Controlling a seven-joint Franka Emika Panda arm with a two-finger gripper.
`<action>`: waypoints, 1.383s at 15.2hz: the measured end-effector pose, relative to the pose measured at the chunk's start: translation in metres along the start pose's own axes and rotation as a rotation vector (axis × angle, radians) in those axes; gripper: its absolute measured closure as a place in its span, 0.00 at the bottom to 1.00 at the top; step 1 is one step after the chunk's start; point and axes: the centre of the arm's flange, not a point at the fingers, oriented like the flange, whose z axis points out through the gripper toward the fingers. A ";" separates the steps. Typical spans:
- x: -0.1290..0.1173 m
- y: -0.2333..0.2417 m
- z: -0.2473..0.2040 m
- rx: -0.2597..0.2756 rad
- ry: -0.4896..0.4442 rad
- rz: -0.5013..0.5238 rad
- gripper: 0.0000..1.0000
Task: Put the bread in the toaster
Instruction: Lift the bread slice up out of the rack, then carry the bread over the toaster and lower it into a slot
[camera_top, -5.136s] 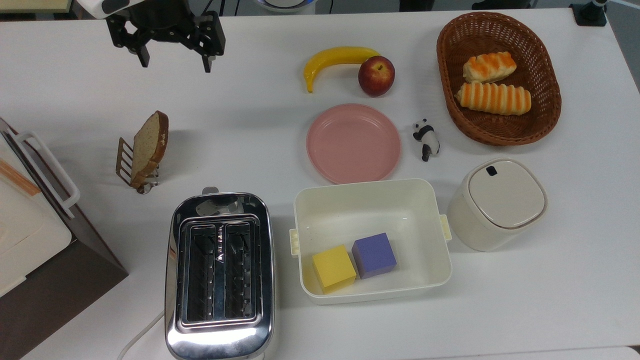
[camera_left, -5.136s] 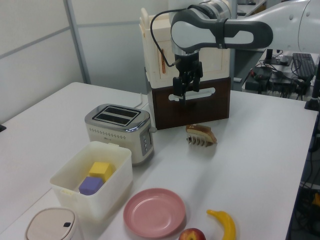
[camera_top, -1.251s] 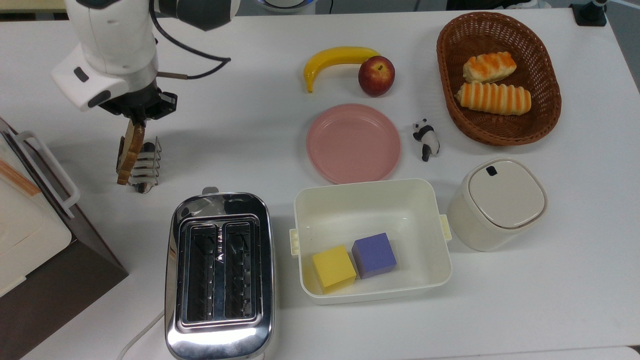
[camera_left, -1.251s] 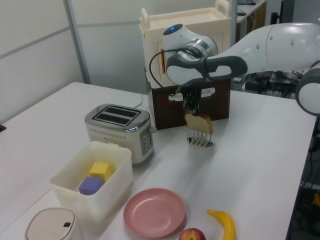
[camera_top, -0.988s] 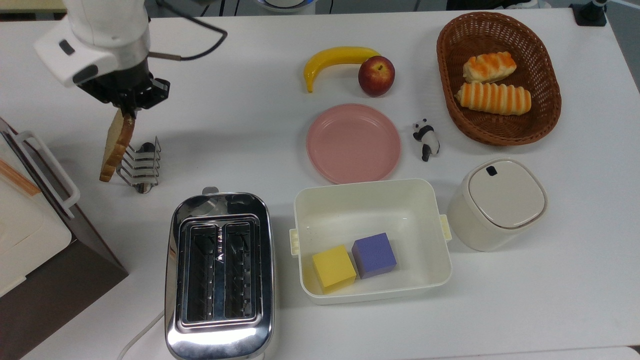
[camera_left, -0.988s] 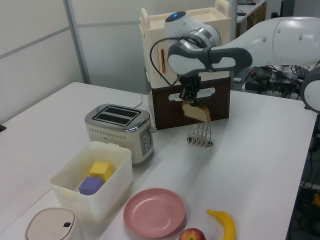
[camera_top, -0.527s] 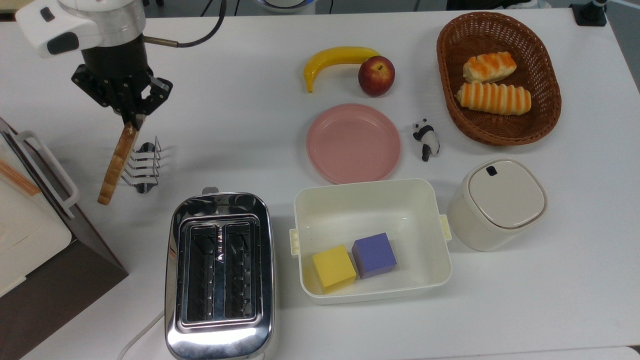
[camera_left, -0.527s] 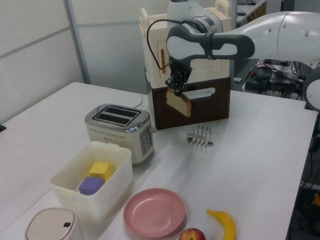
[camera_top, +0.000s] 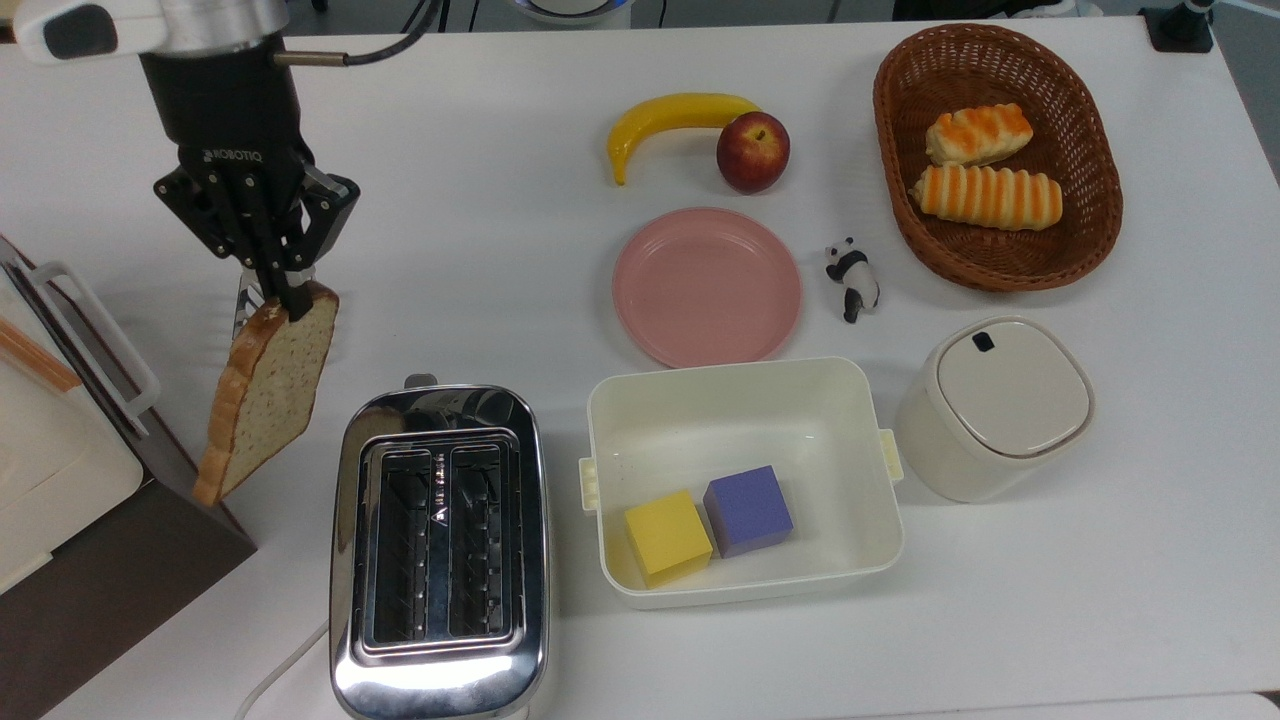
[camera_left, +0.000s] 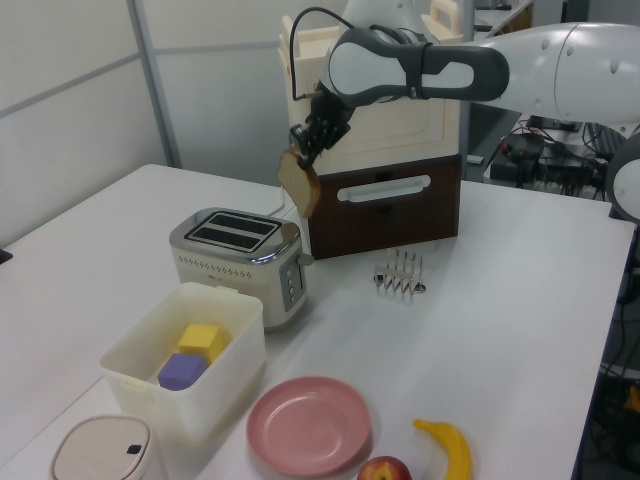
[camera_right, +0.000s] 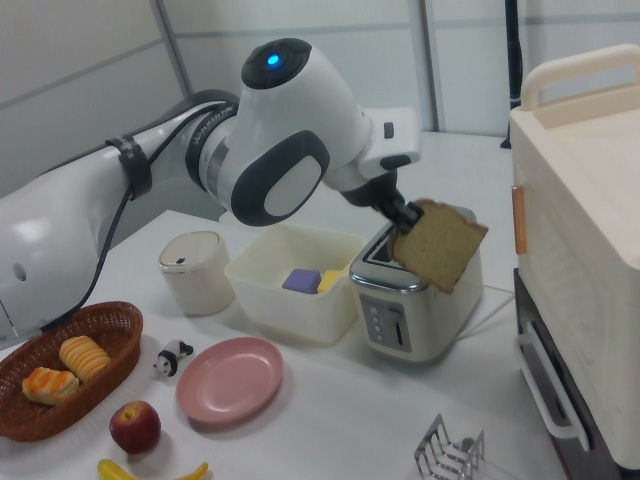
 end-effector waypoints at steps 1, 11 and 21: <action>0.003 -0.003 -0.003 0.020 0.034 0.012 0.93; 0.006 -0.065 0.017 0.150 0.161 0.002 0.93; -0.013 -0.062 0.056 0.142 0.057 -0.025 0.93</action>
